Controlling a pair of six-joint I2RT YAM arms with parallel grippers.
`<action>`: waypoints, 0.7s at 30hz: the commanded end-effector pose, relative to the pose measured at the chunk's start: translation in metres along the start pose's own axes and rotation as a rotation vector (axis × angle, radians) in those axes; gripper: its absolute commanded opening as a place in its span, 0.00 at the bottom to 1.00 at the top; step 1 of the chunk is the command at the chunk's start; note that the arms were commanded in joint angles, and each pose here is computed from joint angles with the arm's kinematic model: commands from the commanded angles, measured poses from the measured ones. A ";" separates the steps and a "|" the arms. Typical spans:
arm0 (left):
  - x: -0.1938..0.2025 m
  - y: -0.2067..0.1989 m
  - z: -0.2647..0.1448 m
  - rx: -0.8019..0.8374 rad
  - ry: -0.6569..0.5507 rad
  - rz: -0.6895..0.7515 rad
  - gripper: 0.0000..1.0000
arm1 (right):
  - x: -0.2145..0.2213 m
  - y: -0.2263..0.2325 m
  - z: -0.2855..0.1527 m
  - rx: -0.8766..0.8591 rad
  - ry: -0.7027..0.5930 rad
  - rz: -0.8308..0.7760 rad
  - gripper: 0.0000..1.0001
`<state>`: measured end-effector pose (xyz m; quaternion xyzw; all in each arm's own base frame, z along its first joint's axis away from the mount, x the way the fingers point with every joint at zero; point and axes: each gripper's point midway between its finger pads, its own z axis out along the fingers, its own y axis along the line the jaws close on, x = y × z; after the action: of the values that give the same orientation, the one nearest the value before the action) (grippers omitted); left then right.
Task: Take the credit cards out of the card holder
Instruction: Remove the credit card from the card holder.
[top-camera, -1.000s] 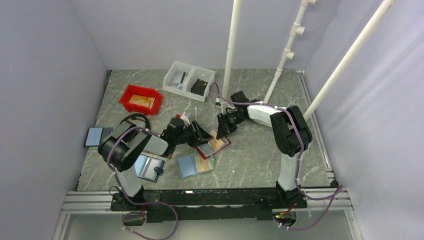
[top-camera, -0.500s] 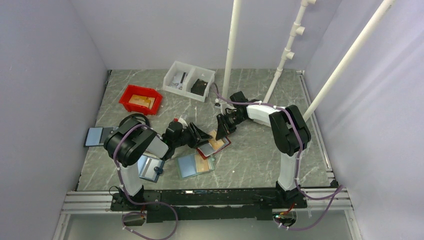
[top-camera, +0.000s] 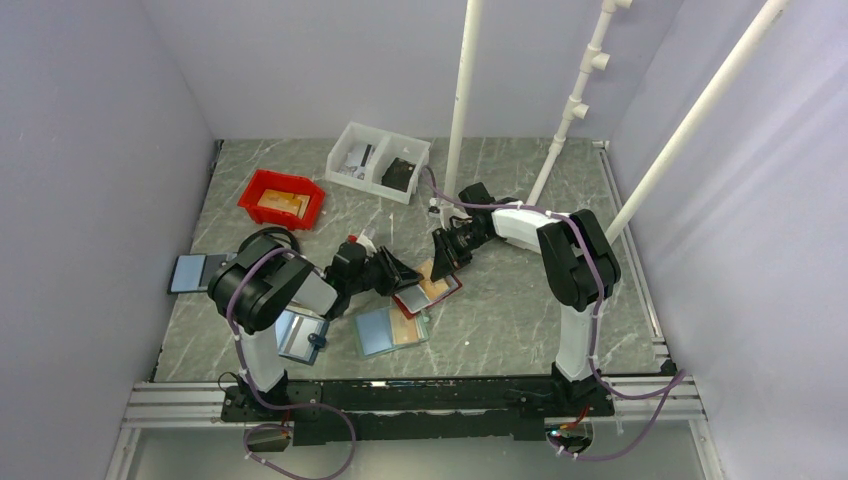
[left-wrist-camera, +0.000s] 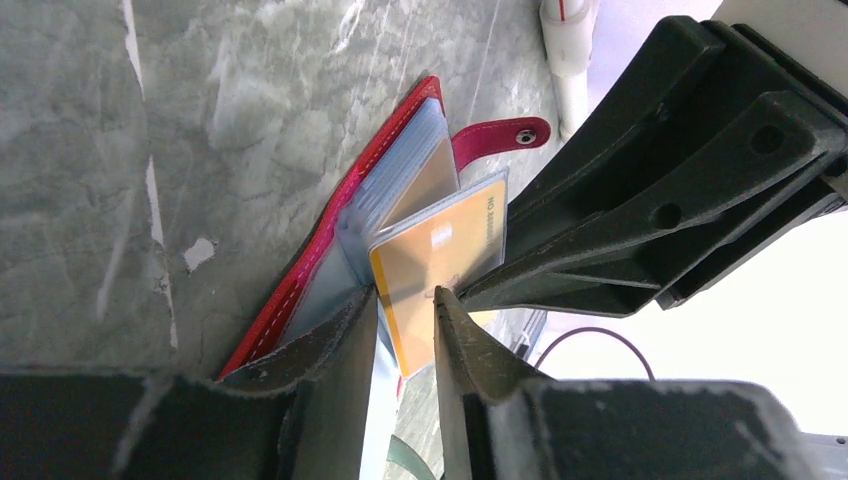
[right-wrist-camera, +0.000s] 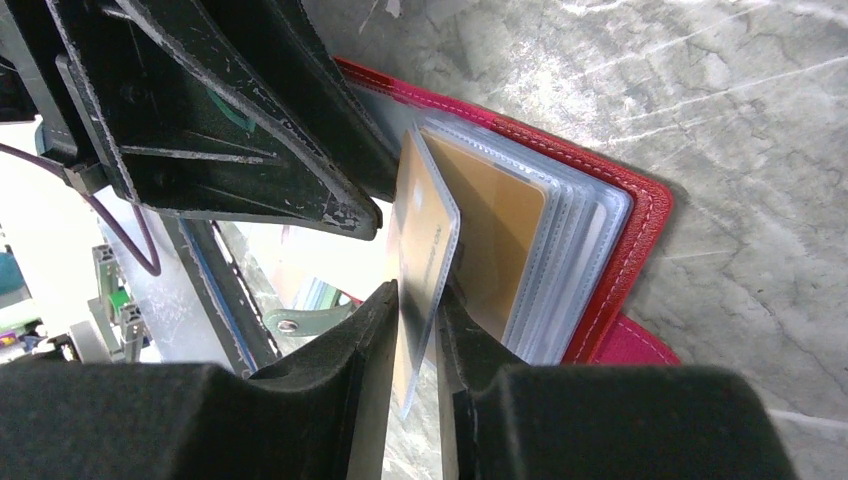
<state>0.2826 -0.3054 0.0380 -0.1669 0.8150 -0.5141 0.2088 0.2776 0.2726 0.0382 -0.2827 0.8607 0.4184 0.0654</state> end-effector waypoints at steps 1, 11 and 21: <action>-0.005 -0.011 0.004 0.035 0.005 0.071 0.33 | -0.004 -0.004 -0.002 0.025 0.004 -0.036 0.24; -0.003 -0.011 0.007 -0.005 0.048 0.111 0.34 | -0.006 -0.005 -0.007 0.025 -0.005 -0.042 0.26; -0.004 -0.014 0.009 -0.012 0.070 0.129 0.35 | -0.007 -0.006 -0.011 0.023 -0.011 -0.043 0.26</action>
<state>0.2892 -0.3124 0.0348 -0.1217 0.8386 -0.4912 0.2019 0.2788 0.2680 0.0388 -0.2861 0.8600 0.4175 0.0657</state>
